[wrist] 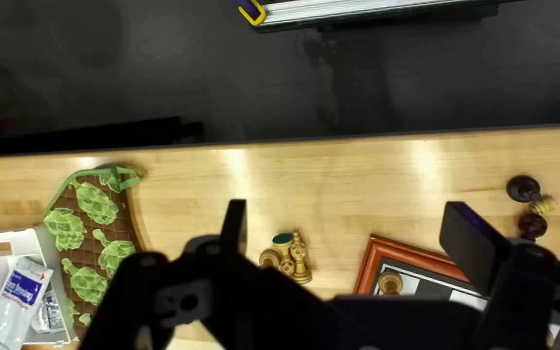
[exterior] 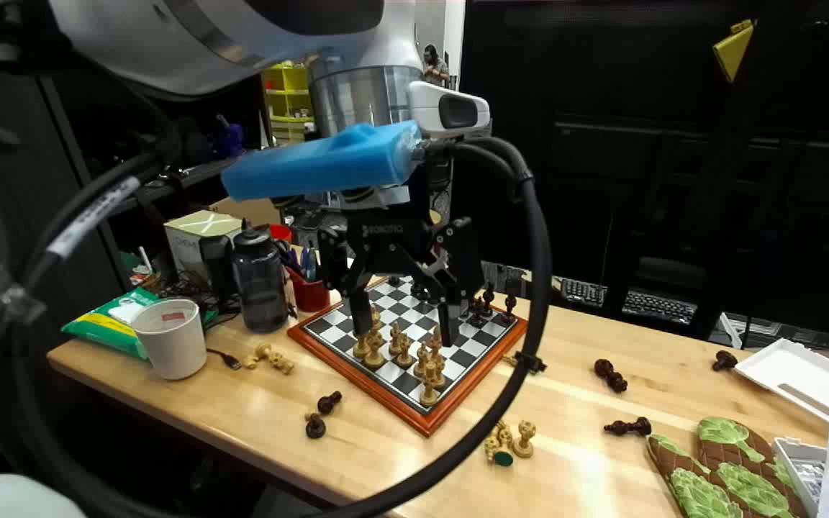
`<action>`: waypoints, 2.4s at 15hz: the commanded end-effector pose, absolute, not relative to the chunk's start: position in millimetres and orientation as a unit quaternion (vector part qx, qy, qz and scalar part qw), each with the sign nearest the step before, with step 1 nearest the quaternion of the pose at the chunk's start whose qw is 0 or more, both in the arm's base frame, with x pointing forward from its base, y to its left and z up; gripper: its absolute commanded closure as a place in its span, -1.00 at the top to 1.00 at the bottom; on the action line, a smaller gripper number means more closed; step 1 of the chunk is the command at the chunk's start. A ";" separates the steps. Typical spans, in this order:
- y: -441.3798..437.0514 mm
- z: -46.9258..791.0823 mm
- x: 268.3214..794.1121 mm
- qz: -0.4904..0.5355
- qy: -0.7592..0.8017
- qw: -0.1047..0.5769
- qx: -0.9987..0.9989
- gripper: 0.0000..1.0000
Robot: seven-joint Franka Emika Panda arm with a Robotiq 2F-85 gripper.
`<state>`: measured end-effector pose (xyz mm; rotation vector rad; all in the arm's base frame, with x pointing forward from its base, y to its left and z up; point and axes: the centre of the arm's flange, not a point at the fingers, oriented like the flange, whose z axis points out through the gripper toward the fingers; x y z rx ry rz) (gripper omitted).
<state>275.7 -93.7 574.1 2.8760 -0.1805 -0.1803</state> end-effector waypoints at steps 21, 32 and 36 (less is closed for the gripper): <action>-108.1 562.4 281.8 -0.071 -0.054 0.097 0.991 1.00; -157.1 515.2 303.5 -0.071 0.029 0.034 0.996 1.00; -163.4 509.6 336.3 -0.063 0.112 0.027 0.991 1.00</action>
